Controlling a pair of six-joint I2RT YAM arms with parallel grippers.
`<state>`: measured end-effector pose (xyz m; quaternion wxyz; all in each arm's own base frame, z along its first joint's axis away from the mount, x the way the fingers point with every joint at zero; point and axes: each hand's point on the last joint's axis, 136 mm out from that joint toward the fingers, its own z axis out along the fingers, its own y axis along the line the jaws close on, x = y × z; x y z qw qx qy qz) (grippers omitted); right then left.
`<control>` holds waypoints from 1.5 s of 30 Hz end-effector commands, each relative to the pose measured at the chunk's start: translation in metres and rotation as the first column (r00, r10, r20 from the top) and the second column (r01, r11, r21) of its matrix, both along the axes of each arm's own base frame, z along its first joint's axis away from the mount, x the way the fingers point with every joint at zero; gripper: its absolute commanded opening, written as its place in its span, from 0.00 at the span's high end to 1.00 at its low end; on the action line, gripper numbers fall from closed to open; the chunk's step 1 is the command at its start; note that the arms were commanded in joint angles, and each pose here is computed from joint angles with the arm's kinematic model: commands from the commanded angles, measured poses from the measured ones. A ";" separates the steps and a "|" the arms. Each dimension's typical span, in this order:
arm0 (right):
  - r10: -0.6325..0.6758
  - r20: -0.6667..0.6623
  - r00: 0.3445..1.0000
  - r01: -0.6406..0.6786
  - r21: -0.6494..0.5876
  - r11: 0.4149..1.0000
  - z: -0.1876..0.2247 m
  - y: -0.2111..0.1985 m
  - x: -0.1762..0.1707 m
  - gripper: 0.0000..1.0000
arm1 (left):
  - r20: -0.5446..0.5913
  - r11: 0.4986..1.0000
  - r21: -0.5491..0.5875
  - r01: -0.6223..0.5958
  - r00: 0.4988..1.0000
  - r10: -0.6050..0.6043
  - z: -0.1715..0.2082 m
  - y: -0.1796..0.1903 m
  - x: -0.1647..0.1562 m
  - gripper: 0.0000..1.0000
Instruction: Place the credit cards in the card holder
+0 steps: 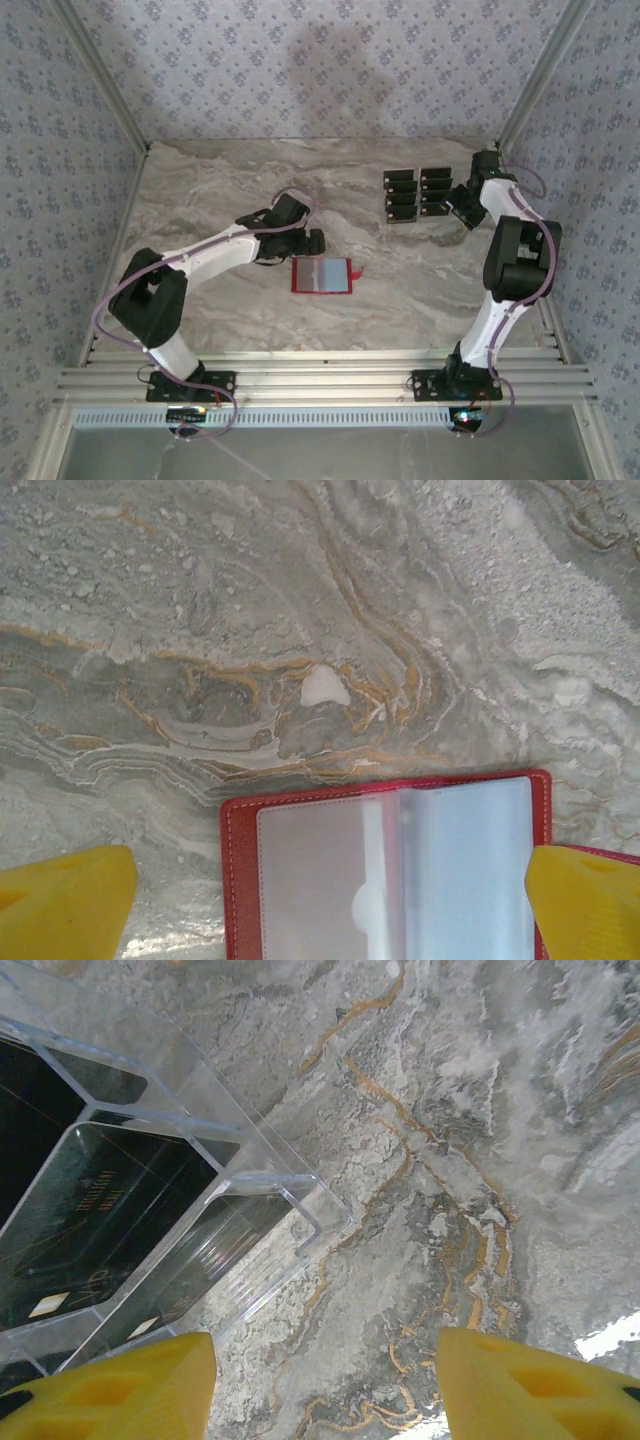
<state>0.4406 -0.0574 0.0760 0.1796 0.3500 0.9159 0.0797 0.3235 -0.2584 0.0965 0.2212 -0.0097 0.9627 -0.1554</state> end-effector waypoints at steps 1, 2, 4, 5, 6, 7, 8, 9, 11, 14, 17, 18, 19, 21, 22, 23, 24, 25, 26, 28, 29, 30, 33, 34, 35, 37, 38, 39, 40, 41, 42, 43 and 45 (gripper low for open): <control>0.008 0.000 1.000 -0.008 -0.026 1.000 0.001 -0.006 0.009 0.38 | 0.004 1.000 -0.025 -0.004 1.000 0.004 0.006 -0.007 0.009 0.00; 0.008 -0.006 1.000 -0.008 -0.029 1.000 -0.001 -0.007 0.010 0.38 | 0.002 1.000 -0.025 -0.003 1.000 0.003 0.006 -0.008 0.008 0.00; 0.007 -0.016 1.000 -0.008 -0.038 0.999 -0.004 -0.008 0.012 0.38 | -0.001 1.000 -0.026 -0.003 1.000 0.003 0.004 -0.008 0.009 0.00; 0.007 -0.022 1.000 -0.008 -0.043 0.999 -0.006 -0.009 0.013 0.38 | -0.001 1.000 -0.027 -0.002 1.000 0.002 0.004 -0.009 0.009 0.00; 0.006 -0.027 1.000 -0.007 -0.050 0.999 -0.008 -0.010 0.014 0.38 | -0.003 1.000 -0.026 0.000 1.000 0.000 0.003 -0.009 0.009 0.00; 0.006 -0.033 0.999 -0.008 -0.057 0.998 -0.009 -0.011 0.016 0.38 | -0.002 1.000 -0.028 -0.001 1.000 0.001 0.004 -0.009 0.009 0.00; 0.007 -0.039 0.999 -0.009 -0.064 0.998 -0.011 -0.012 0.017 0.38 | -0.003 1.000 -0.026 -0.001 1.000 0.001 0.003 -0.009 0.009 0.00; 0.010 -0.046 0.999 -0.013 -0.074 0.997 -0.012 -0.013 0.019 0.38 | -0.002 1.000 -0.025 0.000 1.000 0.000 0.003 -0.009 0.009 0.00; 0.022 -0.063 0.998 -0.028 -0.087 0.996 -0.016 -0.011 0.022 0.38 | -0.001 1.000 -0.026 -0.001 1.000 0.001 0.004 -0.009 0.009 0.00; 0.042 -0.079 0.996 -0.050 -0.101 0.994 -0.019 -0.008 0.026 0.38 | 0.000 1.000 -0.027 0.000 1.000 0.000 0.004 -0.009 0.009 0.00; 0.045 -0.103 0.994 -0.056 -0.109 0.992 -0.025 -0.008 0.025 0.39 | 0.000 1.000 -0.027 -0.003 1.000 0.003 0.004 -0.008 0.009 0.00; 0.044 -0.108 0.993 -0.056 -0.109 0.993 -0.026 -0.008 0.024 0.39 | 0.000 1.000 -0.027 -0.002 1.000 0.002 0.004 -0.008 0.008 0.00; 0.044 -0.110 0.993 -0.056 -0.106 0.993 -0.028 -0.007 0.024 0.39 | 0.001 1.000 -0.028 -0.002 1.000 0.002 0.004 -0.008 0.008 0.00; 0.049 -0.104 0.993 -0.059 -0.099 0.993 -0.027 -0.005 0.022 0.39 | 0.002 1.000 -0.029 -0.001 1.000 0.001 0.005 -0.008 0.008 0.00; 0.052 -0.093 0.994 -0.061 -0.093 0.994 -0.024 -0.003 0.021 0.39 | 0.002 1.000 -0.029 -0.001 1.000 0.001 0.005 -0.007 0.007 0.00; 0.054 -0.079 0.995 -0.061 -0.085 0.995 -0.021 -0.002 0.020 0.39 | 0.002 1.000 -0.031 -0.002 1.000 0.002 0.005 -0.007 0.007 0.00; 0.059 -0.069 0.996 -0.064 -0.077 0.995 -0.019 0.000 0.019 0.39 | 0.003 0.999 -0.033 -0.001 1.000 0.001 0.006 -0.008 0.007 0.00; 0.062 -0.051 0.997 -0.065 -0.072 0.995 -0.013 0.002 0.018 0.39 | 0.002 0.999 -0.035 -0.001 1.000 0.001 0.006 -0.008 0.007 0.00; 0.069 -0.034 0.997 -0.071 -0.065 0.995 -0.007 0.005 0.017 0.39 | 0.002 0.999 -0.036 0.000 1.000 0.000 0.006 -0.008 0.006 0.00; 0.071 0.001 0.997 -0.071 -0.058 0.996 0.003 0.007 0.015 0.39 | 0.002 0.999 -0.038 -0.002 1.000 0.002 0.005 -0.008 0.006 0.00; 0.070 0.023 0.997 -0.069 -0.051 0.996 0.010 0.009 0.015 0.39 | 0.000 0.999 -0.039 0.001 1.000 -0.001 0.005 -0.008 0.006 0.00; 0.067 0.034 0.997 -0.066 -0.040 0.997 0.014 0.011 0.014 0.39 | 0.000 0.999 -0.039 0.000 1.000 0.000 0.005 -0.008 0.006 0.00; 0.062 0.068 0.996 -0.061 -0.021 0.998 0.025 0.014 0.017 0.39 | -0.001 0.999 -0.040 0.003 1.000 -0.003 0.004 -0.008 0.005 0.00; 0.063 0.075 0.995 -0.062 -0.014 0.998 0.028 0.016 0.020 0.39 | -0.002 0.999 -0.039 0.002 1.000 -0.002 0.004 -0.008 0.005 0.00; 0.065 0.083 0.994 -0.065 -0.001 0.998 0.030 0.017 0.022 0.39 | 0.000 0.999 -0.041 0.002 1.000 -0.002 0.004 -0.008 0.005 0.00; 0.076 0.111 0.991 -0.079 0.025 0.997 0.034 0.022 0.030 0.39 | -0.002 0.999 -0.041 0.001 1.000 -0.002 0.004 -0.008 0.005 0.00; 0.086 0.137 0.987 -0.091 0.035 0.995 0.037 0.024 0.036 0.39 | -0.001 0.999 -0.042 0.003 1.000 -0.003 0.004 -0.008 0.005 0.00; 0.101 0.166 0.981 -0.110 0.048 0.993 0.040 0.028 0.043 0.39 | -0.002 0.999 -0.044 0.004 1.000 -0.004 0.005 -0.008 0.005 0.00; 0.114 0.194 0.974 -0.129 0.066 0.989 0.044 0.031 0.049 0.38 | -0.001 0.999 -0.045 0.004 1.000 -0.004 0.005 -0.008 0.005 0.00; 0.119 0.214 0.970 -0.138 0.075 0.988 0.046 0.031 0.054 0.38 | -0.002 0.999 -0.044 0.006 1.000 -0.006 0.004 -0.008 0.004 0.00; 0.122 0.238 0.964 -0.143 0.075 0.987 0.049 0.029 0.061 0.38 | -0.002 0.999 -0.045 0.005 1.000 -0.005 0.005 -0.008 0.004 0.00; 0.122 0.261 0.958 -0.146 0.077 0.986 0.053 0.027 0.066 0.37 | -0.001 0.999 -0.042 0.006 1.000 -0.006 0.005 -0.008 0.004 0.00; 0.116 0.304 0.946 -0.150 0.090 0.985 0.059 0.022 0.077 0.34 | -0.001 0.999 -0.037 0.008 1.000 -0.008 0.005 -0.007 0.004 0.00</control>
